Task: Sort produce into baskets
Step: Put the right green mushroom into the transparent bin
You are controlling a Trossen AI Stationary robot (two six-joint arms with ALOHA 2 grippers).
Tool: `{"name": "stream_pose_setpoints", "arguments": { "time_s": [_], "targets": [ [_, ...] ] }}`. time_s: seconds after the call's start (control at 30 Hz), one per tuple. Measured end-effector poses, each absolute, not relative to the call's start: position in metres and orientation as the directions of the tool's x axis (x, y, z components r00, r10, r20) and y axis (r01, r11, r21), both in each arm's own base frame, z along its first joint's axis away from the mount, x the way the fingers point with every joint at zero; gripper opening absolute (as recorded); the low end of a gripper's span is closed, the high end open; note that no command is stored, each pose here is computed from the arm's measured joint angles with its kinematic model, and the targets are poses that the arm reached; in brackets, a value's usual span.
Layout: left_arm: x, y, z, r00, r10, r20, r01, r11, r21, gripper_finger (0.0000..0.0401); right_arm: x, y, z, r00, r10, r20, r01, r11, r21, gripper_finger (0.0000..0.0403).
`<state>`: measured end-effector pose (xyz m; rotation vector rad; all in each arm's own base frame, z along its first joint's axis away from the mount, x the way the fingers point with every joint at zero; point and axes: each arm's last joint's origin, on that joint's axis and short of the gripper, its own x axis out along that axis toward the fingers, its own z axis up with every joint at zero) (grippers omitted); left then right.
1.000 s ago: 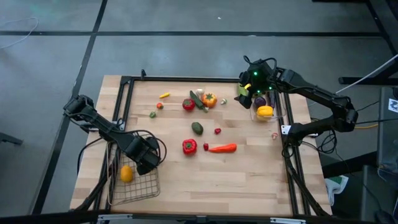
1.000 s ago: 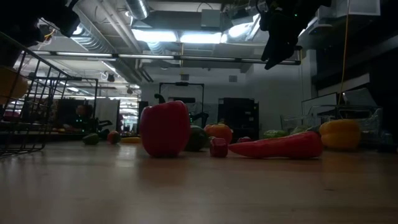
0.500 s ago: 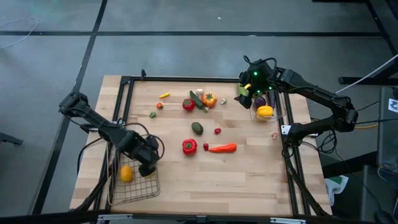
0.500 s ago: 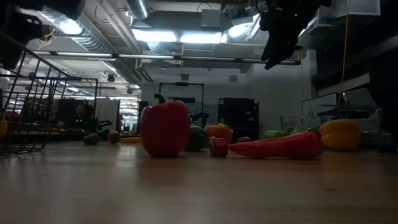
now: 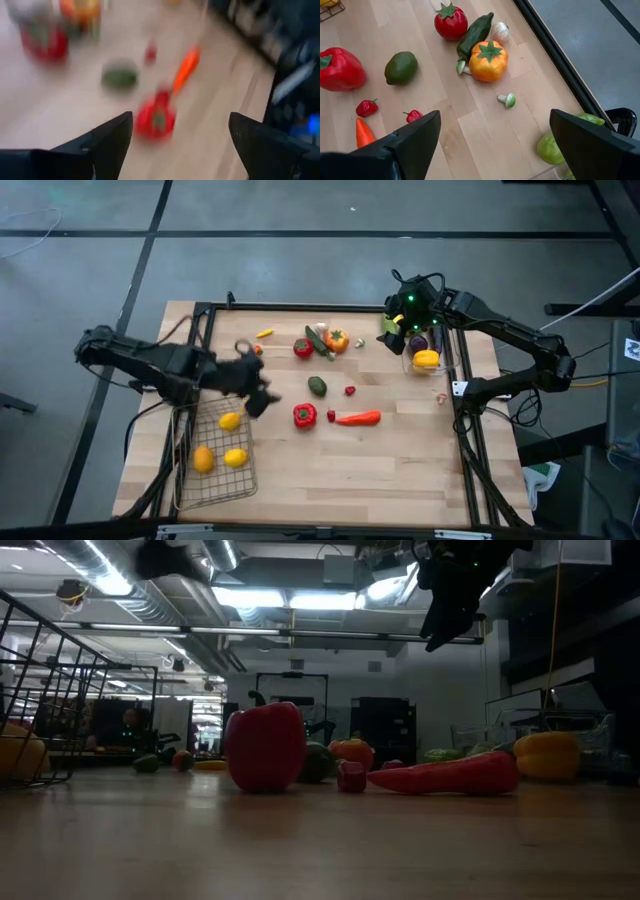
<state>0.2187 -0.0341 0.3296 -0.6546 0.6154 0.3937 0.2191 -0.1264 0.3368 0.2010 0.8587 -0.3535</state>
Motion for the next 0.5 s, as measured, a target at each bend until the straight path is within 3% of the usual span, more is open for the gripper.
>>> {"name": "stream_pose_setpoints", "arguments": {
  "time_s": [0.27,0.5],
  "targets": [
    [0.253,0.017,0.349,0.856,0.366,-0.364,-0.498,0.771,-0.396,0.0323,0.219,-0.126,0.337,0.6,-0.223,-0.768,0.383,0.923,0.031,0.0372],
    [0.275,0.04,0.333,0.819,0.428,-0.381,-0.535,0.809,-0.242,0.0323,0.219,-0.127,0.337,0.6,-0.223,-0.768,0.383,0.923,0.031,0.0372]
  ]
}}
